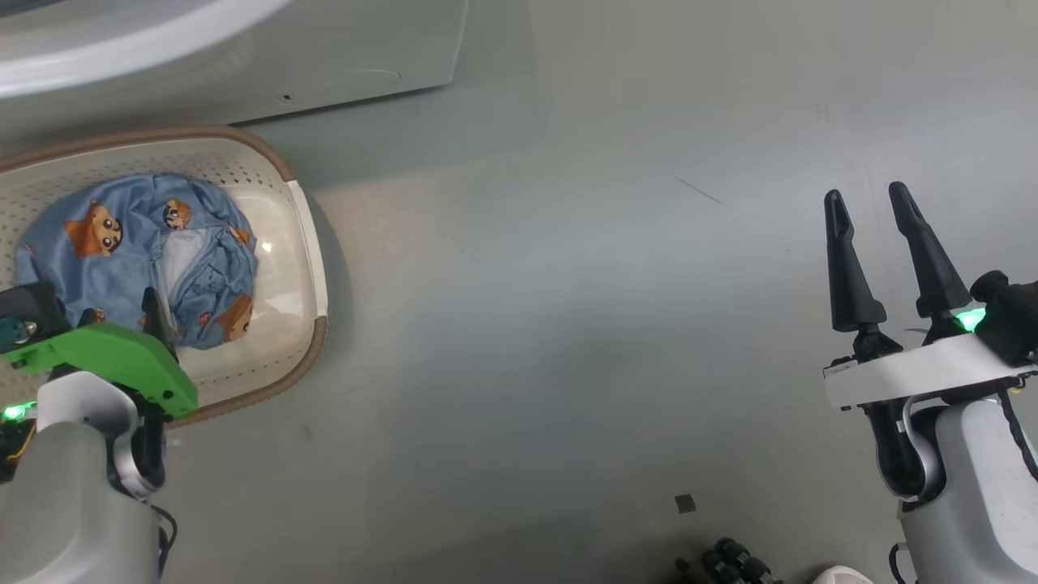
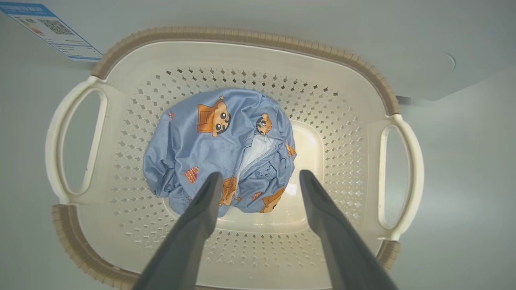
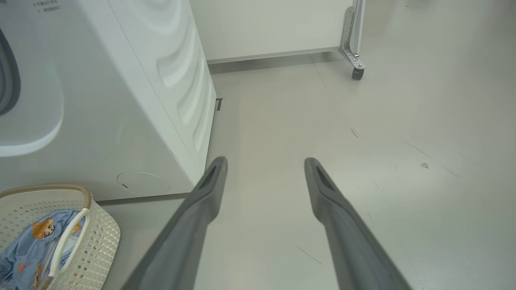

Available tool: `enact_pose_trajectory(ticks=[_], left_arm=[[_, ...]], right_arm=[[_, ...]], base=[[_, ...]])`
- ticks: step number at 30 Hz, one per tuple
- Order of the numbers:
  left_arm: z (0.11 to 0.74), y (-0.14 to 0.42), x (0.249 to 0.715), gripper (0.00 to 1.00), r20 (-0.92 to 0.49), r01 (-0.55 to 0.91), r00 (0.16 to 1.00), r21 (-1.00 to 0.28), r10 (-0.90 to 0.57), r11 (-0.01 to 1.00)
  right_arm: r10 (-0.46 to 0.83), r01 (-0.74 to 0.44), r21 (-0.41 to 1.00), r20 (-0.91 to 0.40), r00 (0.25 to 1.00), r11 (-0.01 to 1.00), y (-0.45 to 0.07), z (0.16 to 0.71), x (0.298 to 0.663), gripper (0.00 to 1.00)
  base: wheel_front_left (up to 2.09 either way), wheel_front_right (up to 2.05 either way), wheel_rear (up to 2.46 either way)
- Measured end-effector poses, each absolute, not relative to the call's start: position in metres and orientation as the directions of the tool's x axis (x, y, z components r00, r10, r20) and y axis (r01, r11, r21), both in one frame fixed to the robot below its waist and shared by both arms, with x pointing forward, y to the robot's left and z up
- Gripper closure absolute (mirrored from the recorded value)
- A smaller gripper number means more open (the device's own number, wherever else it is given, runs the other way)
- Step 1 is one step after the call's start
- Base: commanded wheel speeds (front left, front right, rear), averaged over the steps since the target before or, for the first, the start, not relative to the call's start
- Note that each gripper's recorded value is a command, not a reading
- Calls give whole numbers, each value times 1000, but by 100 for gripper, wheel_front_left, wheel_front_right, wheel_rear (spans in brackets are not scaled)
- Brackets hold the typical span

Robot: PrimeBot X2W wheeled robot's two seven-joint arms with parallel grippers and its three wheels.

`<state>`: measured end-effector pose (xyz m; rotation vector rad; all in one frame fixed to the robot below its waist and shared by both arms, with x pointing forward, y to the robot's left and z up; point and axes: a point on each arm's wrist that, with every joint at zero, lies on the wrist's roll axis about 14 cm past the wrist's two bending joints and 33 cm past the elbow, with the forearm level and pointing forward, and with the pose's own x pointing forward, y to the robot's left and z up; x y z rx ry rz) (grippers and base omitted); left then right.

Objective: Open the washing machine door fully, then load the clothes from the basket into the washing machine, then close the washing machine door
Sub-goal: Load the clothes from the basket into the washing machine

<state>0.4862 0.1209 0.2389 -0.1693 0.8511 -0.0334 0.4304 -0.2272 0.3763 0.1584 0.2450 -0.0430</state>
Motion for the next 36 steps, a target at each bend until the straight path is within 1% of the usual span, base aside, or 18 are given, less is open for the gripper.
enact_pose_trajectory(ticks=[11, 19, 25, 36], left_arm=[[193, 131, 507, 0, -819, -96, 571, -128, -51, 987], [168, 136, 523, 0, -842, -130, 540, -112, -25, 985], [152, 136, 532, 0, -852, -147, 523, -111, -18, 983], [118, 133, 537, 0, -875, -122, 484, -83, -13, 989]], right_arm=[[-11, 51, 138, -278, 961, 989, -228, 352, 447, 0], [-11, 55, 122, -335, 942, 991, -232, 327, 444, 0], [2, 41, 113, -353, 935, 993, -231, 314, 449, 0], [2, 49, 116, -403, 915, 992, -231, 289, 446, 0]], base=[[0, 0, 0], [0, 0, 0], [0, 0, 0], [0, 0, 0]])
